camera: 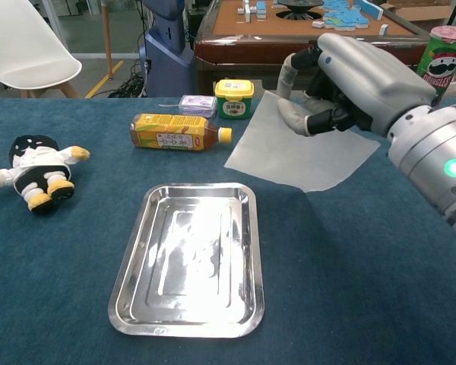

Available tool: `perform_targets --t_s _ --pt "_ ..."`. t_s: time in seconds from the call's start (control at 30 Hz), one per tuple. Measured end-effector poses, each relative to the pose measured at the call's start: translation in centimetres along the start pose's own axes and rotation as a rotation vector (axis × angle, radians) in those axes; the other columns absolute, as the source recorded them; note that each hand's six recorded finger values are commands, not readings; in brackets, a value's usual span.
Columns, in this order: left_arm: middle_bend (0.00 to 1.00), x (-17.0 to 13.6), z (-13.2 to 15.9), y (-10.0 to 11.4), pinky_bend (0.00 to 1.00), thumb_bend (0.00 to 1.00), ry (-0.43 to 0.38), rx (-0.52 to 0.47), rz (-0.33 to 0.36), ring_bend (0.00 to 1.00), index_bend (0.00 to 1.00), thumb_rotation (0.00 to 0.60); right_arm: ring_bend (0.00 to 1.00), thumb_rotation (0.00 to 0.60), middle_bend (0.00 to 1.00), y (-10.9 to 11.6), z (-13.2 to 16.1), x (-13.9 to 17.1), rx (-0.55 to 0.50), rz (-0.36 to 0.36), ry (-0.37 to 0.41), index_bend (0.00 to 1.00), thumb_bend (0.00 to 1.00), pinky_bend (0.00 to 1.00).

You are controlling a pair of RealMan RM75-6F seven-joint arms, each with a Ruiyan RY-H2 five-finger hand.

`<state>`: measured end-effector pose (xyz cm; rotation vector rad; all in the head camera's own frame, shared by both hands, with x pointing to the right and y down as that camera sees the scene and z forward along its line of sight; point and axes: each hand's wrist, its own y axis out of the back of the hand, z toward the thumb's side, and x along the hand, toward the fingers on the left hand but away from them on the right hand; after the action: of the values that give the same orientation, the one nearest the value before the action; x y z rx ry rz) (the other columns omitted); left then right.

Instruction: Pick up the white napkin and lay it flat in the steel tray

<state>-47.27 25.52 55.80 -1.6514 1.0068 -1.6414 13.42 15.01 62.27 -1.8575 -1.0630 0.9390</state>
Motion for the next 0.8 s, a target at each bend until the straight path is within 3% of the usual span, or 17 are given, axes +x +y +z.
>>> perform_targets --t_s 0.23,0.8 --pt "0.44 -0.1 0.0 0.2 0.58 0.07 0.000 0.003 0.002 0.36 0.48 0.600 1.00 0.600 1.00 -0.1 2.8 -0.1 -0.024 0.005 0.034 0.62 0.55 1.00" --pt "0.44 -0.3 0.3 0.3 0.58 0.07 -0.010 -0.005 0.001 0.36 0.48 0.600 1.00 0.600 1.00 -1.3 6.4 -0.7 -0.035 0.038 0.074 0.62 0.55 1.00"
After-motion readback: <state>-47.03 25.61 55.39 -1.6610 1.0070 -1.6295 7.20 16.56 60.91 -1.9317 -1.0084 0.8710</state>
